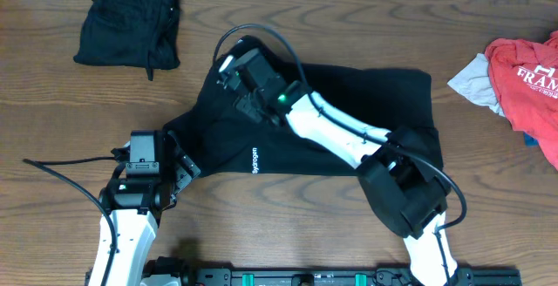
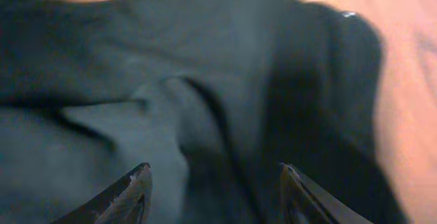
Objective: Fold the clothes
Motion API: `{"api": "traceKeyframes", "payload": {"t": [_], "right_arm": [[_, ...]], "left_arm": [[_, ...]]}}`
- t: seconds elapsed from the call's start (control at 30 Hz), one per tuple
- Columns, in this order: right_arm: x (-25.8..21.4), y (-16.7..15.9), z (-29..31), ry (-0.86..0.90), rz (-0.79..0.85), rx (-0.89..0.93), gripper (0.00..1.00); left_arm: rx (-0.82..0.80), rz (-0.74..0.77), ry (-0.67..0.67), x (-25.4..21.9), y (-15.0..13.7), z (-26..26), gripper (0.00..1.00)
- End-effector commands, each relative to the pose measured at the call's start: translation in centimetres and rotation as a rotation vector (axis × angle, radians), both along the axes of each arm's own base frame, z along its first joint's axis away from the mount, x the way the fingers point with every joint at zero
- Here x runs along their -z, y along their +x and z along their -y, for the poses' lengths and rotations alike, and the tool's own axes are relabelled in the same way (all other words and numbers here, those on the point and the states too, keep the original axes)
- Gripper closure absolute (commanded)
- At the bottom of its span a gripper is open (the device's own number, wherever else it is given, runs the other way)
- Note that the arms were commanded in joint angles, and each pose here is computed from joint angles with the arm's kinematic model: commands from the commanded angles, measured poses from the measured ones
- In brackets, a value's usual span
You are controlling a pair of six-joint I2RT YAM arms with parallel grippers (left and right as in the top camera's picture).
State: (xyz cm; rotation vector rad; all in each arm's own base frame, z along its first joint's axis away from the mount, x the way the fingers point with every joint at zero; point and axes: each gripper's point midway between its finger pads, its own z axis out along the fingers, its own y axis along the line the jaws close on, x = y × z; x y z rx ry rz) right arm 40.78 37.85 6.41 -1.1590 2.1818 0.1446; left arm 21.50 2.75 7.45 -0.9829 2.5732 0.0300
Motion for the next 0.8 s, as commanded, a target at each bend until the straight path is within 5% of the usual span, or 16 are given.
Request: {"api": "traceKeyframes", "payload": {"t": [0.0,0.13,0.4,0.77], "right_arm": [[-0.6,-0.8,-0.8,0.047,-0.057,0.070,0.41],[0.3,-5.9,-3.1,0.155,-0.317,-0.038,0.50],[0.3,-12.6,-4.8,0.243,-0.646,-0.110,0.49],[0.0,-19.8,-9.8,0.252,-0.702,-0.249,0.50]], "left_arm": [[-0.007,0.019,0.021,-0.7,0.3,-0.5,0.02],[-0.007,0.022,0.021,-0.7,0.4,-0.5,0.02],[0.001,0.021,0.033,-0.7,0.4,-0.6,0.02],[0.025,0.012,0.042,-0.7,0.3,-0.6,0.02]]}}
